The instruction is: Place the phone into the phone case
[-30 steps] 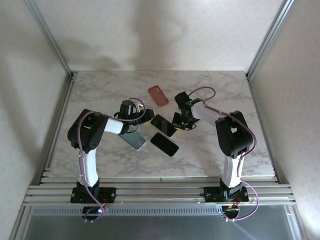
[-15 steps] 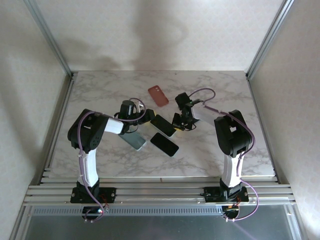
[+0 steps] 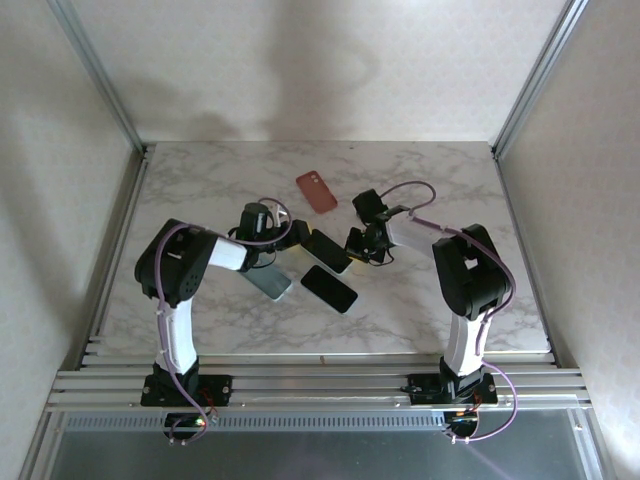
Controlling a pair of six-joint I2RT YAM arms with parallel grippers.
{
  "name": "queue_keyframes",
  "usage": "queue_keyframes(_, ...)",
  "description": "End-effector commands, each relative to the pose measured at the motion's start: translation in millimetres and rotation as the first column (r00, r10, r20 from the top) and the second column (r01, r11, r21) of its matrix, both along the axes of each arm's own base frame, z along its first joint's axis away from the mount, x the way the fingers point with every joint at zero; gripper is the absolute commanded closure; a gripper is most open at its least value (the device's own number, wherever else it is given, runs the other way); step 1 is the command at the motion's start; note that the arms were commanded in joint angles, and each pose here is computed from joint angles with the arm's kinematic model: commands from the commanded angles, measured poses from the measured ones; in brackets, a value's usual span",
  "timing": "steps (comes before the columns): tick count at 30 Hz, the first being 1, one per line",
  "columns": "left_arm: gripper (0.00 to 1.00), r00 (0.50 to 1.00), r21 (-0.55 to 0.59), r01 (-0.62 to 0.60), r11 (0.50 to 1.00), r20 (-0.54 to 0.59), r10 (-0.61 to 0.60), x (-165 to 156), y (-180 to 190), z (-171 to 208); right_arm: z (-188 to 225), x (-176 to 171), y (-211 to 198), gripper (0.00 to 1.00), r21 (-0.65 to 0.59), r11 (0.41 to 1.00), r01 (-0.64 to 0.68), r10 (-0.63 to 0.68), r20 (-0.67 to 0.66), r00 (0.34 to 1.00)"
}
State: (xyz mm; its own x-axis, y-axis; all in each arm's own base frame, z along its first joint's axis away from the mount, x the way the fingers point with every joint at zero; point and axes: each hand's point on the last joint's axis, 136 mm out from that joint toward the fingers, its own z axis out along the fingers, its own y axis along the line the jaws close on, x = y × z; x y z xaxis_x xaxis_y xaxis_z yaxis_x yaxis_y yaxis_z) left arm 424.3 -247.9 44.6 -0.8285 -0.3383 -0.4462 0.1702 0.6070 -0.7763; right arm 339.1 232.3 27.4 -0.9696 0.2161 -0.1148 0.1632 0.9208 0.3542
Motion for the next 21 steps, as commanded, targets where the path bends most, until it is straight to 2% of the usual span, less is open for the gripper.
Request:
queue_keyframes(1,0.59,0.998,-0.008,-0.032,0.999,0.056,0.032,4,1,24,5,-7,13,0.97,0.028,0.999,-0.016,0.016,0.013,1.0)
queue_keyframes(5,0.6,0.995,-0.004,-0.059,0.998,0.079,0.059,5,6,36,37,-1,16,0.87,0.053,0.998,-0.043,0.039,0.072,0.997)
queue_keyframes(9,0.6,0.995,-0.001,-0.063,0.998,0.079,0.063,-2,9,41,45,-12,12,0.81,0.066,0.996,-0.059,0.054,0.076,0.996)
queue_keyframes(16,0.6,0.998,-0.016,-0.057,0.998,0.034,0.058,-24,11,32,22,-35,4,0.78,0.064,0.996,-0.065,0.063,0.025,0.998)
queue_keyframes(21,0.6,0.999,-0.013,-0.033,0.999,0.011,0.033,-35,6,24,9,-36,5,0.73,0.061,0.996,-0.066,0.066,0.009,0.998)
